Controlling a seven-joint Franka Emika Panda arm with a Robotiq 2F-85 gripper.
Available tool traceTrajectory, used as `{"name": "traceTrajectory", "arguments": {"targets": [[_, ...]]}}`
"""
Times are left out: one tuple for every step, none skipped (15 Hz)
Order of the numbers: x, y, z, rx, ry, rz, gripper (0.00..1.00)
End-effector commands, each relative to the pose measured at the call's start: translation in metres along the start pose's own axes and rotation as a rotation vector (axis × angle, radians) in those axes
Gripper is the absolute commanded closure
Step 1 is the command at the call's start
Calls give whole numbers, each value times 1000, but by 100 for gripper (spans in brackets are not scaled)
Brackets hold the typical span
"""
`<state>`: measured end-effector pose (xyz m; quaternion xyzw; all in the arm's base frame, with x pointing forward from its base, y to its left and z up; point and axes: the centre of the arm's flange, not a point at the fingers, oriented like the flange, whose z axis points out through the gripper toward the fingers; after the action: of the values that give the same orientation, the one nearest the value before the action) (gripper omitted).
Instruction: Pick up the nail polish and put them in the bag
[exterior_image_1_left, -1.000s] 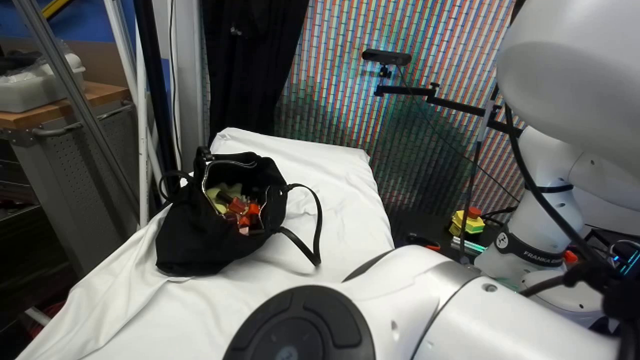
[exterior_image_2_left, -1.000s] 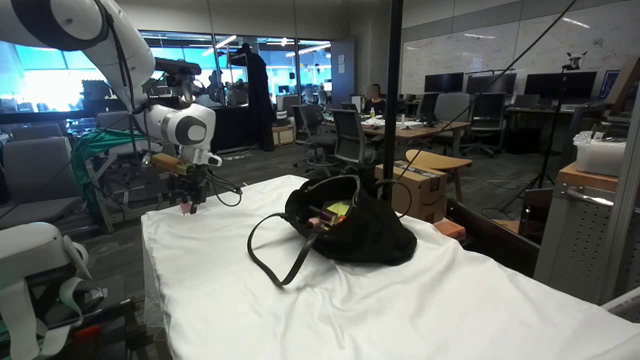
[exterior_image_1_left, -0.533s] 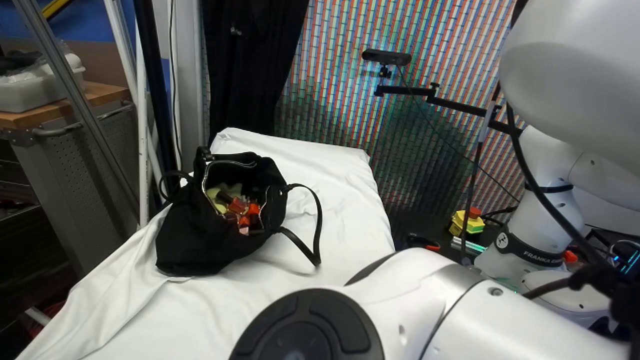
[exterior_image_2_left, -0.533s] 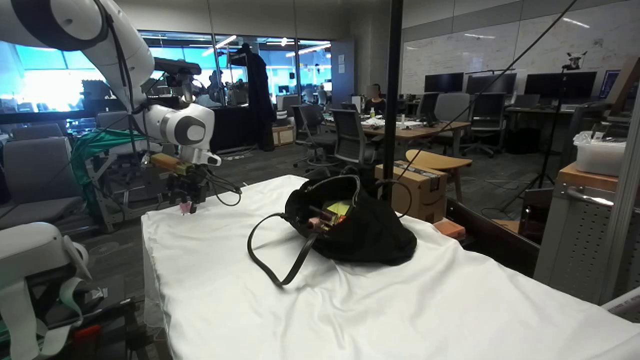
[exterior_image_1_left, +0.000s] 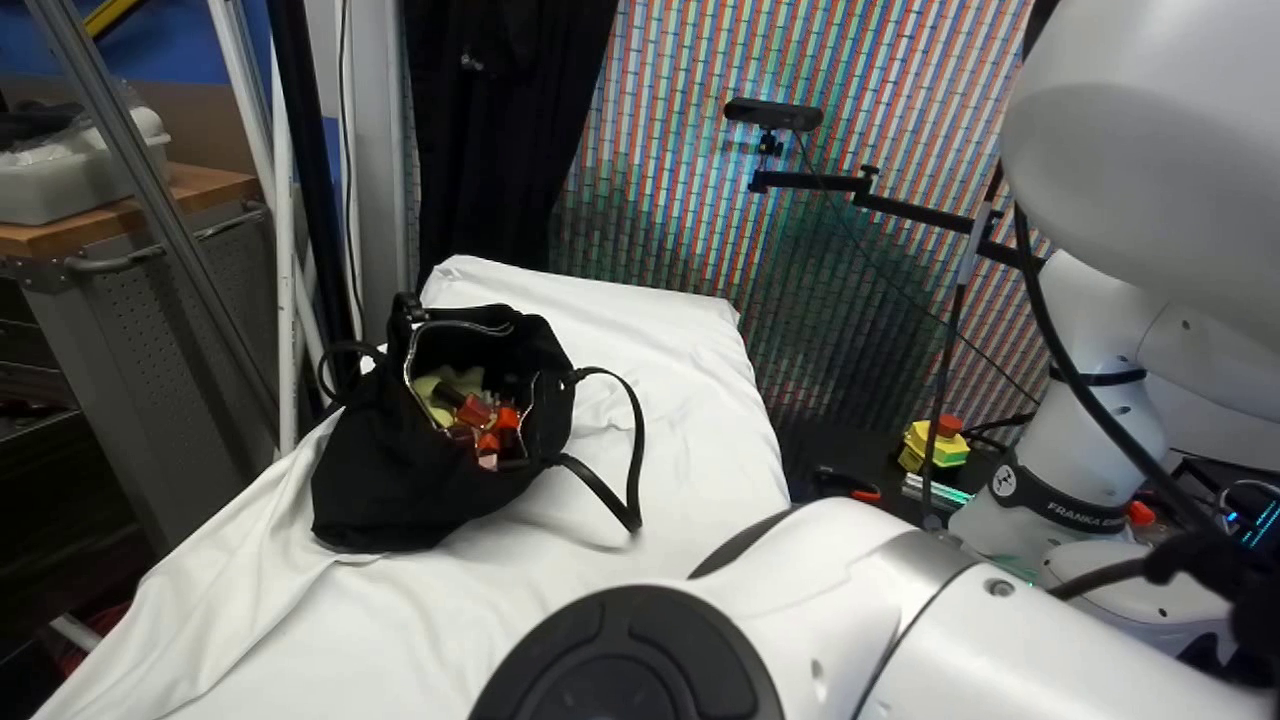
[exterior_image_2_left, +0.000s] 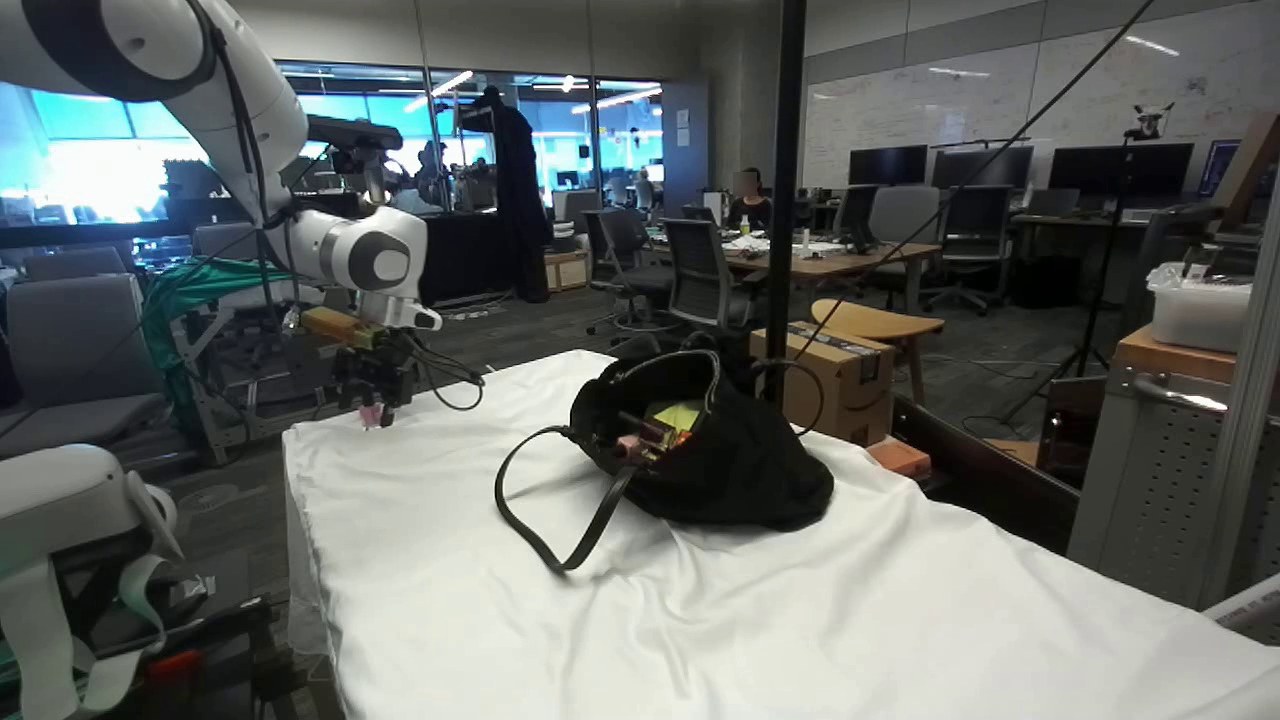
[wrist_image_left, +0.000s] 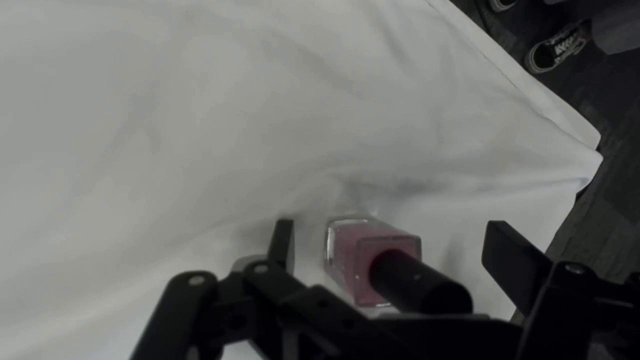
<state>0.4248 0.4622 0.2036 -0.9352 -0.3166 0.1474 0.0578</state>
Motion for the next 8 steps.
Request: {"name": "traceTrajectory", "arguments": {"targets": [[-7,-3,2,-25,13,-23,33],[-7,-3,2,-27,13,-25,40],[-7,-4,2,-29,13,-28,47],[-8,-4,2,-32,14,-30,55],[-8,-4,2,-35,15,-32,60],[-8,-4,2,-37,14,-33,66],[-8,-4,2,-38,14,-33,73],[-8,-4,2,-40,15,-33,79]]}}
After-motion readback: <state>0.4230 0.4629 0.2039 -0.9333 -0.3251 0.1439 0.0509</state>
